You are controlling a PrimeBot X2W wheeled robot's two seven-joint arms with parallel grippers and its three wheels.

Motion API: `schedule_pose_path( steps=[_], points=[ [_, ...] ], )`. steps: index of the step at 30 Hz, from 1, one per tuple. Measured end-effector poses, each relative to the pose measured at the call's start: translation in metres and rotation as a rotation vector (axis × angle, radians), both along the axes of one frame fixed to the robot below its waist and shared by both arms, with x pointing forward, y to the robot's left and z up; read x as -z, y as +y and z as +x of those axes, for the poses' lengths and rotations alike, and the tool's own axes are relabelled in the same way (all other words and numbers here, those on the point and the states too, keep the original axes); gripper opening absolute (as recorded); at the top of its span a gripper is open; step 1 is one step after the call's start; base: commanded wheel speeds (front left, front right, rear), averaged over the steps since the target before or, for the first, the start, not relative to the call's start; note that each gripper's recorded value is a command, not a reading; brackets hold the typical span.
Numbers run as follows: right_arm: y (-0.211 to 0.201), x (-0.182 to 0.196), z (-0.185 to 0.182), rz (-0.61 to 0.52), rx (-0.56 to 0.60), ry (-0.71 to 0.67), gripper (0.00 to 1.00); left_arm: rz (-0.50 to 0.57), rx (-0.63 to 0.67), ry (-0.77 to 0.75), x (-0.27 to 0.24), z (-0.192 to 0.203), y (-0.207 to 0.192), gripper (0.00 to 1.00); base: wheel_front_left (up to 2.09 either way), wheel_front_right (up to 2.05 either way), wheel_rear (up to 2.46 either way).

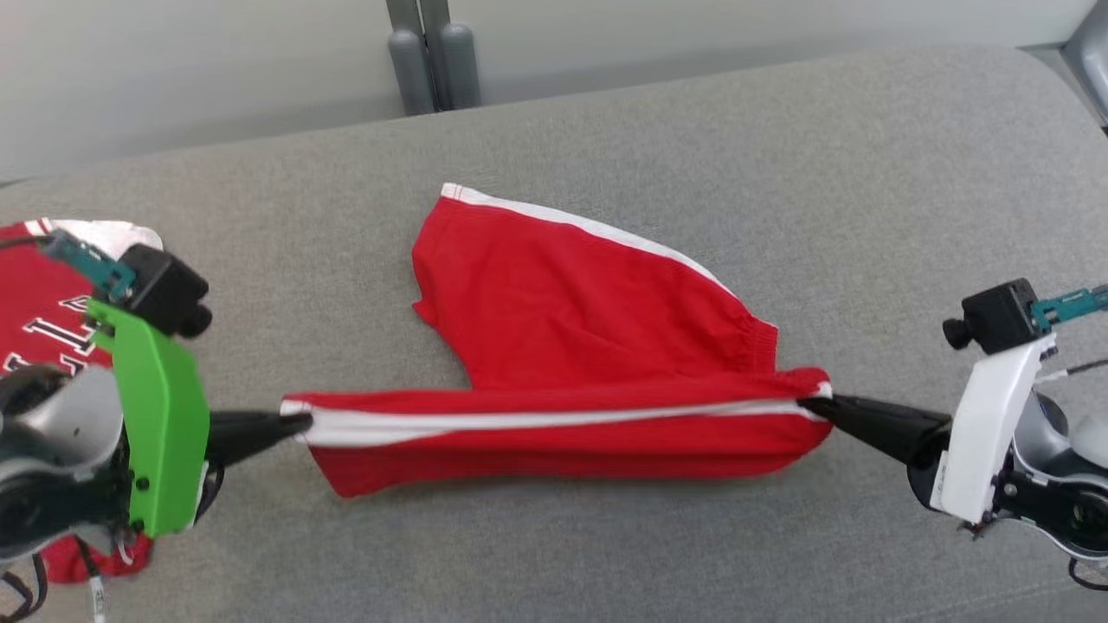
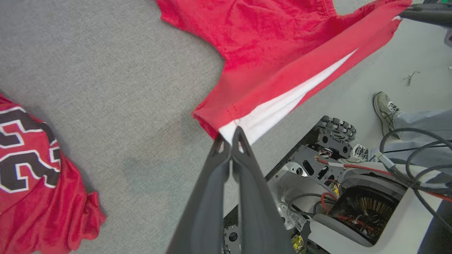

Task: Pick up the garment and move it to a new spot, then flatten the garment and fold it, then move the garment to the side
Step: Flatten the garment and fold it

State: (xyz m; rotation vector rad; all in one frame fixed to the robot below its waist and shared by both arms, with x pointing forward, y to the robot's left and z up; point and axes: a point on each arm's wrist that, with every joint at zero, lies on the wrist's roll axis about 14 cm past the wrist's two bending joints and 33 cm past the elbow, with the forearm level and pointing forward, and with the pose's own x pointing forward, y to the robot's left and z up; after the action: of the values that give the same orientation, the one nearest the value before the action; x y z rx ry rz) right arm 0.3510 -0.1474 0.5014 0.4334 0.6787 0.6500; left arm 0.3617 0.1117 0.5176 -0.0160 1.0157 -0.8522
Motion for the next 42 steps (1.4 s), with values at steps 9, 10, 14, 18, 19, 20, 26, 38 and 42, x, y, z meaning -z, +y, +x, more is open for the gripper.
schedule_pose_path(
  steps=[9,10,14,18,19,20,26,38,42],
  points=[
    [0.001,0.009,0.057,0.135,0.142,0.004,0.00,0.031,-0.054,0.033,0.011,0.088,-0.010,0.00,0.00,0.00,0.00],
    [0.000,0.013,0.062,0.145,0.156,0.010,0.00,0.037,-0.058,0.038,0.015,0.098,-0.012,0.00,0.00,0.00,0.00],
    [0.001,0.028,0.076,0.173,0.198,0.038,0.00,0.046,-0.062,0.042,0.029,0.131,-0.022,0.00,0.00,0.00,0.00],
    [0.000,0.038,0.091,0.199,0.241,0.042,0.00,0.039,-0.064,0.008,0.037,0.168,-0.035,0.00,0.00,0.00,0.00],
    [-0.002,0.040,0.095,0.205,0.256,0.039,0.00,0.036,-0.063,0.003,0.041,0.176,-0.039,0.00,0.00,0.00,0.00],
    [-0.003,0.043,0.097,0.208,0.266,0.040,0.00,0.035,-0.062,0.004,0.044,0.181,-0.041,0.00,0.00,0.00,0.00],
    [-0.005,0.058,0.103,0.208,0.294,0.067,0.00,0.032,-0.047,0.016,0.069,0.212,-0.063,0.00,0.00,0.00,0.00],
    [-0.020,0.083,0.108,0.160,0.354,0.096,1.00,-0.008,-0.034,0.067,0.120,0.236,-0.097,1.00,0.00,0.00,0.00],
    [-0.022,0.080,0.108,0.154,0.357,0.087,1.00,-0.022,-0.021,0.088,0.120,0.228,-0.100,1.00,0.00,0.00,0.00]
  ],
)
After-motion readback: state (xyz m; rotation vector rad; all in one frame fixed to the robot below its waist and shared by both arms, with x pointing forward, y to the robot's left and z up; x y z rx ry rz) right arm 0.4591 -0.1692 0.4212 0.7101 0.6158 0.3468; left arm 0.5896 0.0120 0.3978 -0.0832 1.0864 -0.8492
